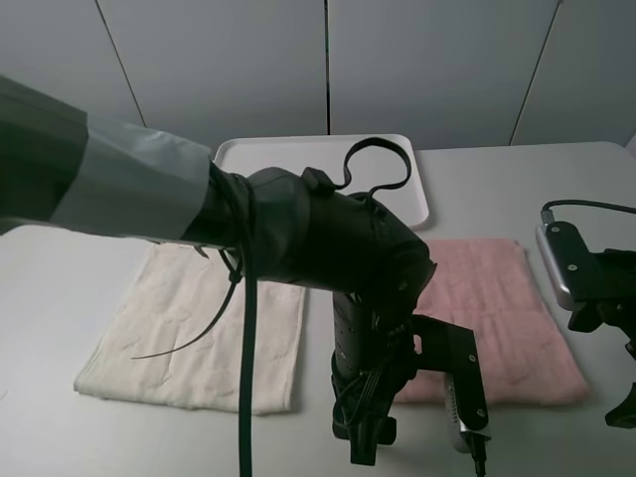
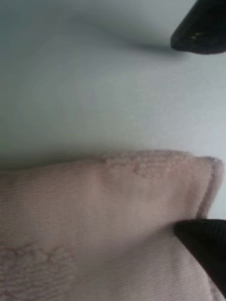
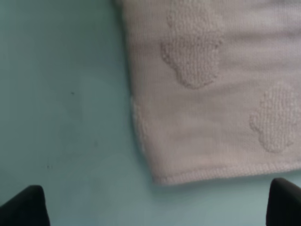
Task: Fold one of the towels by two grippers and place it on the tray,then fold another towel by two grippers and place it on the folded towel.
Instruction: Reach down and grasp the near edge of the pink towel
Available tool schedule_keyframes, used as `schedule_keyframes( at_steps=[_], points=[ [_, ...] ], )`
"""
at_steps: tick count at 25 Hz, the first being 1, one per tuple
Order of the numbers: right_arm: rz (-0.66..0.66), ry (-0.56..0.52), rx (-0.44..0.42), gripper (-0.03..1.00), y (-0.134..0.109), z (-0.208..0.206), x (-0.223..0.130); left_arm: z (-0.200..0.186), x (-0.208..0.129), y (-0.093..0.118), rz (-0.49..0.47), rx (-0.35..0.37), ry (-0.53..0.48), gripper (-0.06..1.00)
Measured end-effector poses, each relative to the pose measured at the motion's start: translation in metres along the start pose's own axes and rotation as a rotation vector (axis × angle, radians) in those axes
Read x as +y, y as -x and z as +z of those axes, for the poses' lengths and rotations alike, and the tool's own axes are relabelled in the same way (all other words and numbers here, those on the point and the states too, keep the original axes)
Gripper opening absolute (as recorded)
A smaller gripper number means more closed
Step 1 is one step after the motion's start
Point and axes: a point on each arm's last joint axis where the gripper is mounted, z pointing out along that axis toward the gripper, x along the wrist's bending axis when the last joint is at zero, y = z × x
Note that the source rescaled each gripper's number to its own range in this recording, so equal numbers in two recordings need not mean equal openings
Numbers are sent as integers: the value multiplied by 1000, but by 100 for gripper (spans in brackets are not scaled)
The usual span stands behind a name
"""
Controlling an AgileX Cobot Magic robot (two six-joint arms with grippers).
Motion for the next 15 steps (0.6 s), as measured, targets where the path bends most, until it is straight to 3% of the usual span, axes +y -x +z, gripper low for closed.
schedule_keyframes(
  at_steps=[7,15],
  points=[
    [-123,-4,-56,100,-8,13,12,0,0,0,0,0,0,93],
    [-139,-83,7,100,-8,30,6,0,0,0,0,0,0,93]
  ],
)
